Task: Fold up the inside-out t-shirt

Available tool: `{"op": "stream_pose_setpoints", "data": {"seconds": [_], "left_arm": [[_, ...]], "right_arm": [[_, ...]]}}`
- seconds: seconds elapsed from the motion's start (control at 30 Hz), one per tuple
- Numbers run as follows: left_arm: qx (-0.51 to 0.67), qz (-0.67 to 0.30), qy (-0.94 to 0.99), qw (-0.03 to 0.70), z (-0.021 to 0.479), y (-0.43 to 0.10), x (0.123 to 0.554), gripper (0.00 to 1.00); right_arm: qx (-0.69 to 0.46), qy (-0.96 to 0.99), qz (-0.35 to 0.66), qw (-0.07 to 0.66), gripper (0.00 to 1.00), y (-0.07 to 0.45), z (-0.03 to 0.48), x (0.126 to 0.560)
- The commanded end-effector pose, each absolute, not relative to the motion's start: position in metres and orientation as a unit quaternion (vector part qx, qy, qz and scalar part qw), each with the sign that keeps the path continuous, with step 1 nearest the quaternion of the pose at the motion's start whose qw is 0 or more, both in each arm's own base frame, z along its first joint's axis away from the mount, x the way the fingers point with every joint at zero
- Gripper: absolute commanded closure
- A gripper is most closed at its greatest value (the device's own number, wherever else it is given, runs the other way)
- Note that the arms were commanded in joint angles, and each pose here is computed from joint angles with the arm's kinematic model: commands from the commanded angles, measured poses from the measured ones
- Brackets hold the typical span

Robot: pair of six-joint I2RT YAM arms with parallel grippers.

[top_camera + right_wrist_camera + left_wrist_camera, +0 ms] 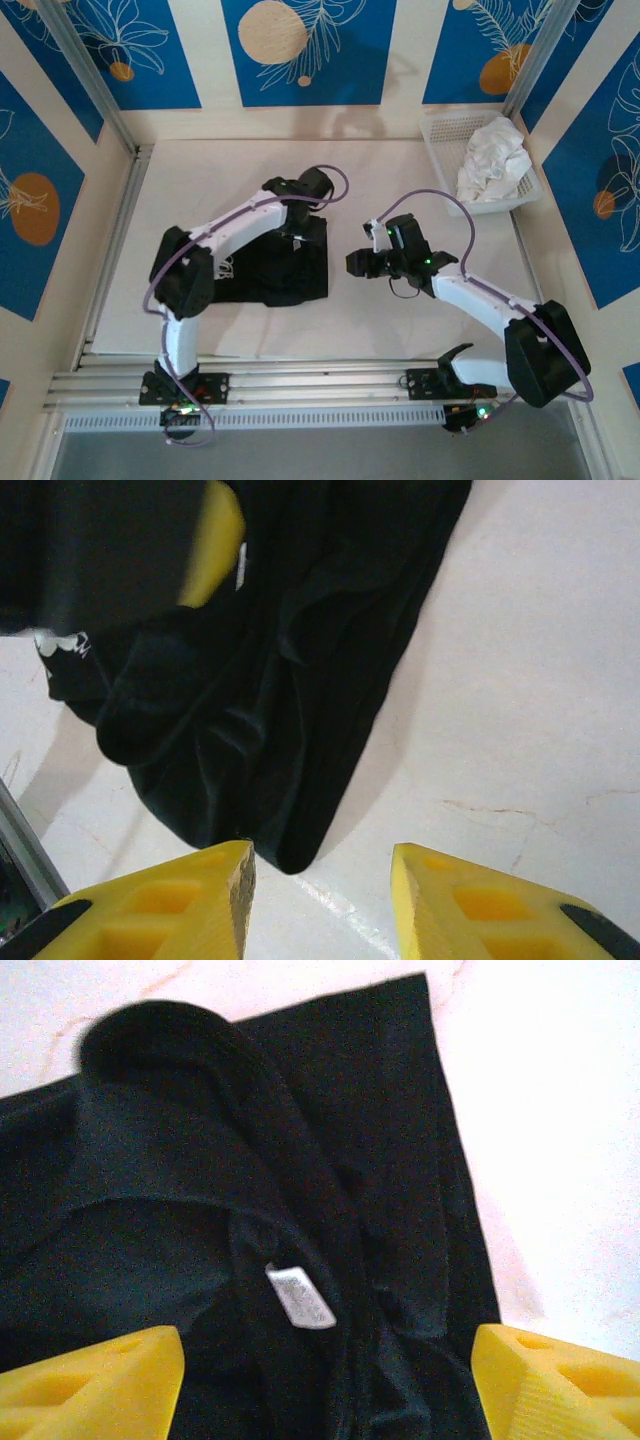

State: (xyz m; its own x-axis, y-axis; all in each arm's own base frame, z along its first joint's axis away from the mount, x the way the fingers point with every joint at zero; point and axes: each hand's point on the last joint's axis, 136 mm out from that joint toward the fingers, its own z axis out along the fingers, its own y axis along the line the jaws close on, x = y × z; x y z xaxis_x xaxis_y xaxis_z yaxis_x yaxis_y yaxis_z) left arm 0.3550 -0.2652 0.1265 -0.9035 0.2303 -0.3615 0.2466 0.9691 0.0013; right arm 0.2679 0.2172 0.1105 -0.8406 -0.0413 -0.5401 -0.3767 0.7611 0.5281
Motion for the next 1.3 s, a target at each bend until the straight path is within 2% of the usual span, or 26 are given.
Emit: {"op": "stream_pose_setpoints", "data": {"seconds": [0.0, 0.1, 0.3, 0.67, 0.77, 0.9, 1.0, 1.13, 1.27], "left_arm": [[0.095, -0.091, 0.966, 0.222, 0.165, -0.251, 0.337, 0.24], [0.071, -0.138, 0.964, 0.217, 0.156, -0.233, 0.31, 0.24], [0.033, -0.172, 0.956, 0.234, 0.135, -0.209, 0.274, 0.28], [0.011, -0.226, 0.947, 0.229, 0.092, -0.225, 0.273, 0.43], [0.016, -0.238, 0.945, 0.223, 0.085, -0.233, 0.276, 0.54], [0.033, -0.234, 0.947, 0.218, 0.08, -0.238, 0.279, 0.7], [0.041, -0.222, 0.95, 0.217, 0.077, -0.237, 0.28, 0.85], [0.053, -0.231, 0.945, 0.225, 0.091, -0.241, 0.28, 0.98], [0.079, -0.262, 0.928, 0.252, 0.126, -0.255, 0.274, 1.0]], "right_arm": [[-0.097, 0.9, 0.342, 0.251, 0.57, 0.229, 0.111, 0.28], [-0.115, 0.892, 0.367, 0.239, 0.55, 0.259, 0.115, 0.293], [-0.154, 0.883, 0.373, 0.239, 0.54, 0.316, 0.12, 0.328], [-0.173, 0.899, 0.333, 0.224, 0.54, 0.363, 0.08, 0.393], [-0.174, 0.903, 0.324, 0.221, 0.61, 0.368, 0.074, 0.403], [-0.176, 0.906, 0.306, 0.233, 0.81, 0.364, 0.079, 0.412], [-0.177, 0.906, 0.304, 0.235, 0.92, 0.363, 0.084, 0.413], [-0.178, 0.905, 0.305, 0.236, 0.97, 0.359, 0.094, 0.412], [-0.169, 0.899, 0.337, 0.225, 0.98, 0.354, 0.113, 0.408]]}}
